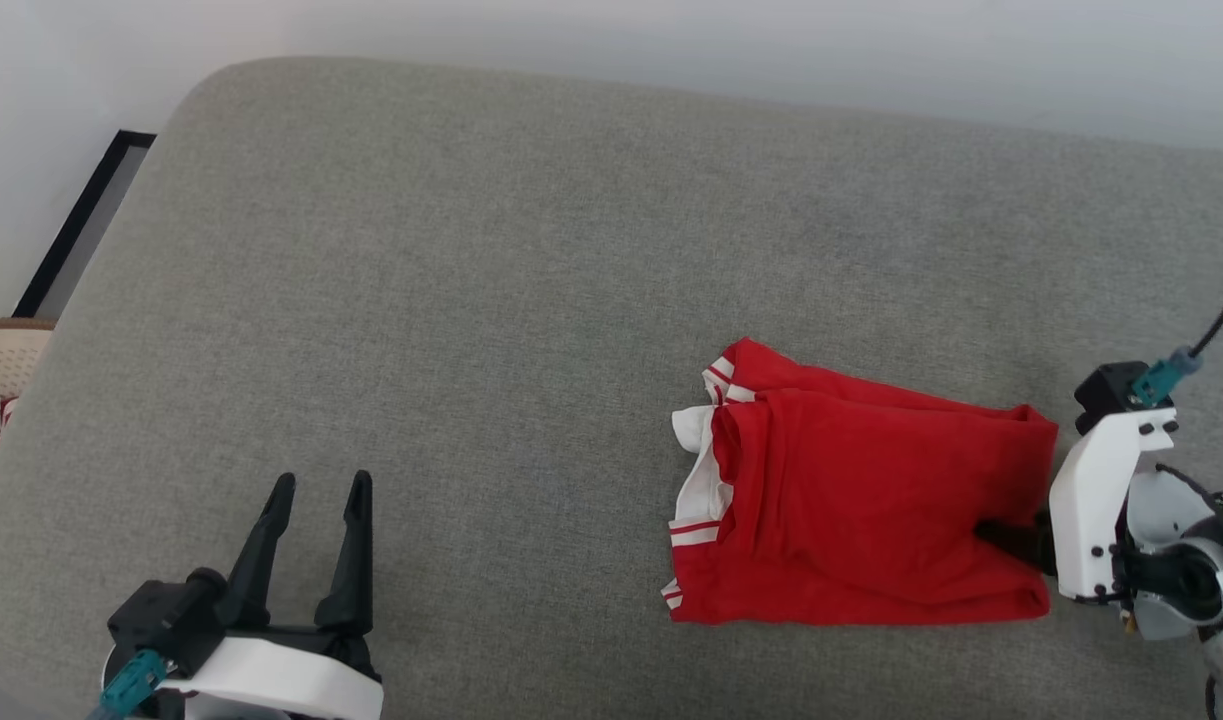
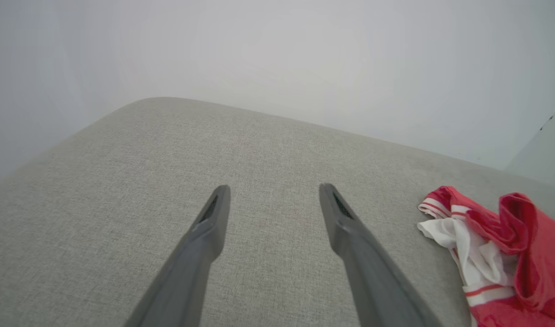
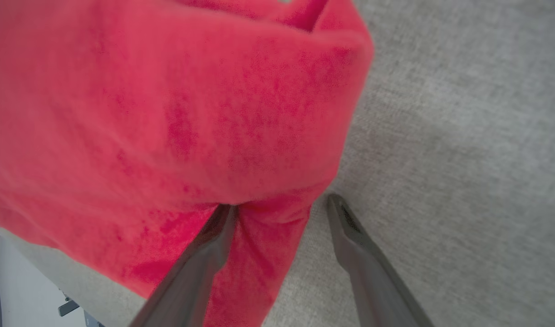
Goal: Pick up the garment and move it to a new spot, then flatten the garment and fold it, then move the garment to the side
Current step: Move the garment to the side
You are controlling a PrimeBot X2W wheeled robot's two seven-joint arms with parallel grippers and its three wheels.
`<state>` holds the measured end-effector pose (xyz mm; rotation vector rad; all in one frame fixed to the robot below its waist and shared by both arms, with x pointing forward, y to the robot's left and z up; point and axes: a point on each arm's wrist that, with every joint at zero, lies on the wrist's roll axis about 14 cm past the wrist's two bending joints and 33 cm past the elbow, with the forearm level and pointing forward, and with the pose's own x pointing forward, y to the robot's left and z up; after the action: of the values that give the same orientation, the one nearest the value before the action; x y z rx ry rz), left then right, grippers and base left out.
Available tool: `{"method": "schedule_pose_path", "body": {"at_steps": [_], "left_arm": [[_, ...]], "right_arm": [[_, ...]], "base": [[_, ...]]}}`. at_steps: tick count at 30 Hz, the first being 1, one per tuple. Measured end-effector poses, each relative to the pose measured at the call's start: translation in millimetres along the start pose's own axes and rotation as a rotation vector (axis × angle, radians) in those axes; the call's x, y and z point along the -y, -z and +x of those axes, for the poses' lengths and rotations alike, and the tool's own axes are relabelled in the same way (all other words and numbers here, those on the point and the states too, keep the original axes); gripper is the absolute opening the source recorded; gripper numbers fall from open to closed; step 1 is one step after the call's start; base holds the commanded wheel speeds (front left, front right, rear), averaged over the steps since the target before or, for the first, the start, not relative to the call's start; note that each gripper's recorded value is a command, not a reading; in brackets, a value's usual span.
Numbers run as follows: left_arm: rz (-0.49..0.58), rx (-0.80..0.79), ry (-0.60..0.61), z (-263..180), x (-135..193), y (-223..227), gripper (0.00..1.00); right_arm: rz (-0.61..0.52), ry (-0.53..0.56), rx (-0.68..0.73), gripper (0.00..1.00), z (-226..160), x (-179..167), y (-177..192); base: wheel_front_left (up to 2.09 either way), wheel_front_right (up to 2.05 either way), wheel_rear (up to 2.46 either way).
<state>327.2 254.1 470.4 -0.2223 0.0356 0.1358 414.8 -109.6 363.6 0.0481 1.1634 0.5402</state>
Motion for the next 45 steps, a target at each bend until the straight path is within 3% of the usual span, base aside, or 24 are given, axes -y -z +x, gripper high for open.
{"method": "schedule_pose_path", "body": {"at_steps": [1,2,3,4,12,21,30,45], "left_arm": [[0.000,-0.003,-0.001,1,0,1,1.00],[-0.001,-0.004,-0.002,2,0,1,1.00],[-0.001,-0.005,0.000,3,1,1,1.00],[-0.003,-0.005,0.000,4,1,1,1.00],[-0.043,0.024,0.006,22,4,-6,1.00],[-0.022,0.046,0.135,56,40,-11,1.00],[-0.007,0.064,0.332,92,104,-11,1.00],[-0.028,0.048,0.733,125,238,13,1.00]], "right_arm": [[0.000,-0.003,-0.020,1.00,2,-1,0],[0.000,-0.006,-0.035,0.67,3,-1,0],[-0.008,-0.009,-0.048,0.67,3,-2,0],[-0.019,-0.009,-0.055,0.00,3,-3,-1],[-0.039,-0.046,0.016,0.00,-11,-8,-16],[-0.035,0.072,0.173,0.00,-58,34,-44],[0.020,0.257,0.296,0.00,-112,97,-55],[0.149,0.578,0.462,0.00,-189,198,-46]], "base": [[0.00,0.00,0.00],[0.00,0.00,0.00],[0.00,0.00,0.00],[0.00,0.00,0.00],[0.00,0.00,0.00],[0.00,0.00,0.00],[0.00,0.00,0.00],[0.00,0.00,0.00]]}}
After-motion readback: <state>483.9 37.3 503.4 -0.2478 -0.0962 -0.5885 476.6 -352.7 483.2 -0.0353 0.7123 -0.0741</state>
